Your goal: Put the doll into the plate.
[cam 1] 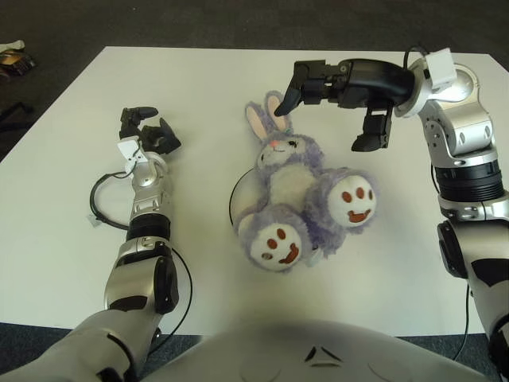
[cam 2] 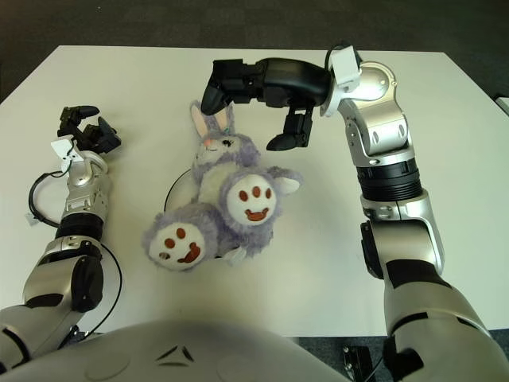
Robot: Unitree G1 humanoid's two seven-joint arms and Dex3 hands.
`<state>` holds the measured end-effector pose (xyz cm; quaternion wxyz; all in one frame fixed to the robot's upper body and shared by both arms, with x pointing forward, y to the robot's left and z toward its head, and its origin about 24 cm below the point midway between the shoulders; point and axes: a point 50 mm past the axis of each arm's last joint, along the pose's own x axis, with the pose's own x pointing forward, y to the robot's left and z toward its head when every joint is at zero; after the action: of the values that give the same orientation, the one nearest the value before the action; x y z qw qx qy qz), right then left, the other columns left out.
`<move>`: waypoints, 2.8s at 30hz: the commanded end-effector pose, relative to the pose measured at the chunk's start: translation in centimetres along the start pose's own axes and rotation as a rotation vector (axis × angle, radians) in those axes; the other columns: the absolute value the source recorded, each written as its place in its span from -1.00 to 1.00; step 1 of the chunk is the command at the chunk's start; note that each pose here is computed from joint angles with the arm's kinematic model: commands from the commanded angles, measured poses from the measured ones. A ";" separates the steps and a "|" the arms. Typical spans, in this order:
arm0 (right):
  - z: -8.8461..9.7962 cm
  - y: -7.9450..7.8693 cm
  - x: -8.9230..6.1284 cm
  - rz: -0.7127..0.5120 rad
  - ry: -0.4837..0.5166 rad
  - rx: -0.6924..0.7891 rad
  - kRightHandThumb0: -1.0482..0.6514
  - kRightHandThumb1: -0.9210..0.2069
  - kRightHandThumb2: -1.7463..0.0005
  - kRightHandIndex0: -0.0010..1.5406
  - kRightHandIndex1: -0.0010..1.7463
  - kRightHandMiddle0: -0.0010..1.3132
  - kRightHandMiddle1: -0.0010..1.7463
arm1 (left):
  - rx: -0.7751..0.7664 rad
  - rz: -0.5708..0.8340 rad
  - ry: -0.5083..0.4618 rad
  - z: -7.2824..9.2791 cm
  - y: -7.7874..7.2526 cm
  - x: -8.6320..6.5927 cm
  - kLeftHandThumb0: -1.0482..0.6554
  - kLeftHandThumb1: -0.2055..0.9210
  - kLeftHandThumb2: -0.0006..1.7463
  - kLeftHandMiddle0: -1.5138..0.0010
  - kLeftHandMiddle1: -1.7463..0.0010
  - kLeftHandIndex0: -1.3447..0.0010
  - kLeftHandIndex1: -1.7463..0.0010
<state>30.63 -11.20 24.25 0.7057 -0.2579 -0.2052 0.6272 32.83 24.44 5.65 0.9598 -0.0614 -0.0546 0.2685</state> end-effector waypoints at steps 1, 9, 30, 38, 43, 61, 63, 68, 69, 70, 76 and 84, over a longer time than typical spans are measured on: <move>0.3 -0.6 -0.1 0.012 -0.039 -0.042 -0.39 0.27 -0.24 -0.90 -0.18 -1.00 0.41 | 0.045 0.018 0.082 -2.0 0.7 -0.8 0.22 -0.27 0.66 0.05 -1.00 0.30 -0.95; -0.1 -1.6 -0.5 0.049 -0.061 -0.041 -0.41 0.22 -0.23 -0.89 -0.18 -0.98 0.46 | 0.032 0.019 0.073 -1.9 0.6 -1.0 0.21 -0.30 0.67 0.03 -1.00 0.27 -0.92; -1.4 -1.8 -0.4 -0.014 -0.127 -0.090 -0.45 0.14 -0.18 -0.86 -0.22 -1.00 0.33 | 0.071 -0.003 0.035 -1.4 0.3 -1.3 0.21 -0.27 0.66 0.03 -1.00 0.33 -0.95; -1.6 -2.2 -0.6 -0.032 -0.086 -0.065 -0.44 0.19 -0.18 -0.84 -0.22 -1.00 0.32 | 0.104 -0.020 0.029 -1.4 0.2 -1.3 0.21 -0.27 0.67 0.02 -1.00 0.35 -0.97; -1.5 -2.4 -0.8 -0.035 -0.061 -0.056 -0.40 0.26 -0.20 -0.85 -0.23 -1.00 0.29 | 0.097 -0.028 0.031 -1.5 0.3 -1.3 0.21 -0.25 0.66 0.11 -1.00 0.29 -0.98; -2.3 -4.0 -1.8 -0.178 0.067 0.021 -0.17 0.38 -0.34 -0.99 -0.24 -1.00 0.22 | 0.084 -0.023 0.038 -1.6 0.5 -1.4 0.22 -0.22 0.63 0.26 -1.00 0.18 -1.00; -2.5 -4.1 -1.9 -0.230 0.087 0.000 -0.19 0.36 -0.33 -1.00 -0.25 -1.00 0.21 | 0.090 -0.023 0.034 -1.6 0.5 -1.4 0.22 -0.22 0.63 0.26 -1.00 0.19 -1.00; -2.8 -4.0 -2.3 -0.363 0.121 0.005 -0.13 0.32 -0.34 -0.99 -0.21 -1.00 0.22 | 0.097 -0.017 0.041 -1.6 0.4 -1.5 0.22 -0.21 0.62 0.26 -1.00 0.19 -1.00; -2.7 -3.8 -2.3 -0.394 0.136 -0.015 -0.13 0.31 -0.34 -1.00 -0.19 -1.00 0.23 | 0.100 -0.016 0.038 -1.6 0.3 -1.5 0.22 -0.21 0.62 0.26 -1.00 0.19 -1.00; -2.6 -3.6 -2.2 -0.417 0.147 -0.030 -0.14 0.30 -0.34 -0.99 -0.16 -1.00 0.23 | 0.102 -0.016 0.036 -1.6 0.3 -1.5 0.22 -0.21 0.62 0.26 -1.00 0.19 -1.00; -2.1 -3.2 -2.2 -0.530 0.241 -0.129 -0.23 0.21 -0.28 -0.96 -0.05 -1.00 0.24 | 0.092 -0.020 0.043 -1.6 0.4 -1.5 0.22 -0.21 0.62 0.26 -1.00 0.19 -1.00; -3.6 -2.7 -2.7 -0.624 0.310 -0.089 -0.32 0.07 -0.21 -0.89 0.07 -1.00 0.30 | 0.087 -0.026 0.044 -1.6 0.3 -1.6 0.22 -0.21 0.62 0.26 -1.00 0.19 -1.00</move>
<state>34.44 -14.05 24.17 0.8643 -0.3093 -0.2069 0.3384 32.28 23.86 5.63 0.9645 -0.0215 -0.0600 0.2562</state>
